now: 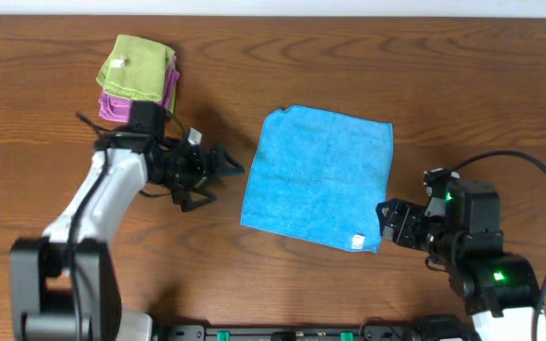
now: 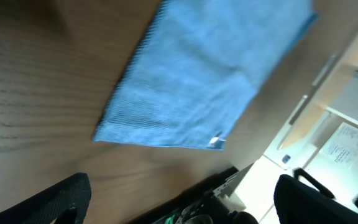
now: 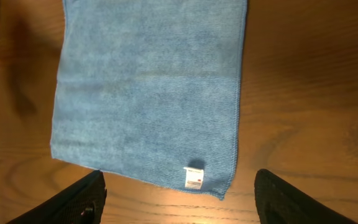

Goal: Fold the cloth
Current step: 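Grasp the blue cloth's left edge with the left gripper, right gripper its right corner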

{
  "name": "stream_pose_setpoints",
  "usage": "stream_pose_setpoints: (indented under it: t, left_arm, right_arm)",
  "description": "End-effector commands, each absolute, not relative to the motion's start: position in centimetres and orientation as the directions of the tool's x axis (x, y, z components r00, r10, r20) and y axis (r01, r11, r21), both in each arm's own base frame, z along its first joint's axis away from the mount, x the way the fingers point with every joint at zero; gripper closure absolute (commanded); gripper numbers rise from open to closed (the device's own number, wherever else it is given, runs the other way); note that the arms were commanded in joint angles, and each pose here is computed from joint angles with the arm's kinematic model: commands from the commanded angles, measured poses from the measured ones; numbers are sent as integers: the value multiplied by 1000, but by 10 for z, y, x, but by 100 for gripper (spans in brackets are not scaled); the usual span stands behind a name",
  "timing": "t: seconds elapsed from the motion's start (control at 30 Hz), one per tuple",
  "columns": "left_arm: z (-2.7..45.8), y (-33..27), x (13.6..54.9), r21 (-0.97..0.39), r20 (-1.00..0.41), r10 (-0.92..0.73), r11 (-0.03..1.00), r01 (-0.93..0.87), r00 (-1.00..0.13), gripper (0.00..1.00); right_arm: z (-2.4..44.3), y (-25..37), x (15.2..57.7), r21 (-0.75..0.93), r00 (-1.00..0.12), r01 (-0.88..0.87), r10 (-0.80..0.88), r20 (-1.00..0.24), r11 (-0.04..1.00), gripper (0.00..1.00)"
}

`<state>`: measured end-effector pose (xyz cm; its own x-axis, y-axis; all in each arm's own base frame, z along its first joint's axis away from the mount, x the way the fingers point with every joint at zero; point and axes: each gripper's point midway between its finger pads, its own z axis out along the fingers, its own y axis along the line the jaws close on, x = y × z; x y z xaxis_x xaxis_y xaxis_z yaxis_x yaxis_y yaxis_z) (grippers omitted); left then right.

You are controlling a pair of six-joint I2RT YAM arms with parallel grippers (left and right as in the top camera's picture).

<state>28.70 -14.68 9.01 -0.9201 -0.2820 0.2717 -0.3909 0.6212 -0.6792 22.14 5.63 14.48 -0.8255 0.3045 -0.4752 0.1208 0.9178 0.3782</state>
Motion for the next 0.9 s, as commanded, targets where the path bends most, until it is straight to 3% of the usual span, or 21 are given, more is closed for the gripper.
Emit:
stream_pose_setpoints:
  t: [0.0,0.47,0.87]
  left_arm:
    - [75,-154,284,-660,331,-264,621,-422,-906,5]
    - [28,-173,277,-598,434,-227,651,-467,-872,5]
    - [16,-198,268,-573,460,-236,658,-489,-856,5]
  right_arm:
    - [145,60,220,406,-829,123,319,-460,905,23]
    - [145,61,219,412,-831,119,318,-456,903,20]
    - [145,62,219,415,-832,118,317,-454,902,18]
